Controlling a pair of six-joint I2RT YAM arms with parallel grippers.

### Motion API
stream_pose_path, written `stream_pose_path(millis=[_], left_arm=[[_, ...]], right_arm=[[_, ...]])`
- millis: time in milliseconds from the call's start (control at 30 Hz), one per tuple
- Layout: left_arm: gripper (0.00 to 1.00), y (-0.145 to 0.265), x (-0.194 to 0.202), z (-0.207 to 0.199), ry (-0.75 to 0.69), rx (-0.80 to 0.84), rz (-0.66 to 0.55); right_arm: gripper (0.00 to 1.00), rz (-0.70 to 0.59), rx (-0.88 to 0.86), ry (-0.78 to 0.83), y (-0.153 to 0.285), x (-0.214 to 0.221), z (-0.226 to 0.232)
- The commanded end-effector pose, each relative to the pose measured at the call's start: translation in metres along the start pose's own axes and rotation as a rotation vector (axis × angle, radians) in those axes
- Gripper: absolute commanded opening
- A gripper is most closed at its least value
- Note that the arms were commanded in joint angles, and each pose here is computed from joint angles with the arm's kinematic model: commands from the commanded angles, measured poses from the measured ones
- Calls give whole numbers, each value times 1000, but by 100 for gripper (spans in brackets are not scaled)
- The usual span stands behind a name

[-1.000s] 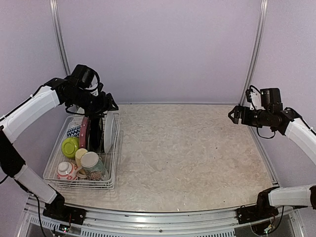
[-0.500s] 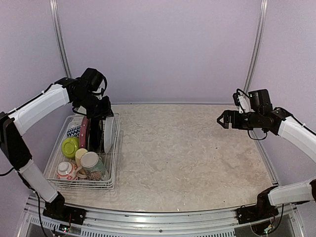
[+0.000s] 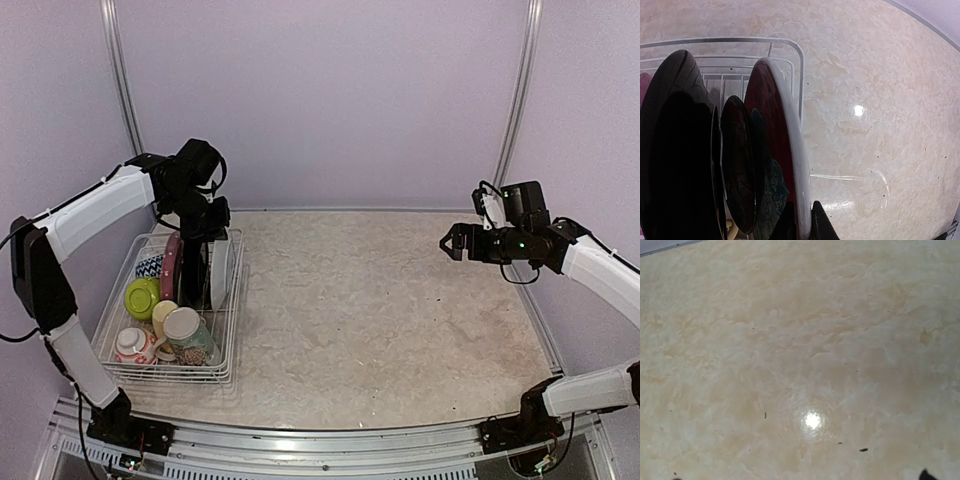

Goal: Unload the mixed dishes from the dish rack
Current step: Grab the plate from the dish rack.

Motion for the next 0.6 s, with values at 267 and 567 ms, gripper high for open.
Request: stream_pose_path(millis=[267,567], left_arm=[[8,-2,4,3,-50,-63,43],[0,18,-1,1,-41,-76,21]], right_arm=[[100,-24,30,-4,8,-4,1],[100,-31,31,-15,8,-6,1]])
Point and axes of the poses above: each gripper's point midway between its finger pads, its own y axis back along the fingers, its own z axis along the line the jaws close on, x = y × z, the point moved 7 cm from there along y, back along the fingers, and after that the axes turned 5 degrees about -y, right-handed, at the moved point
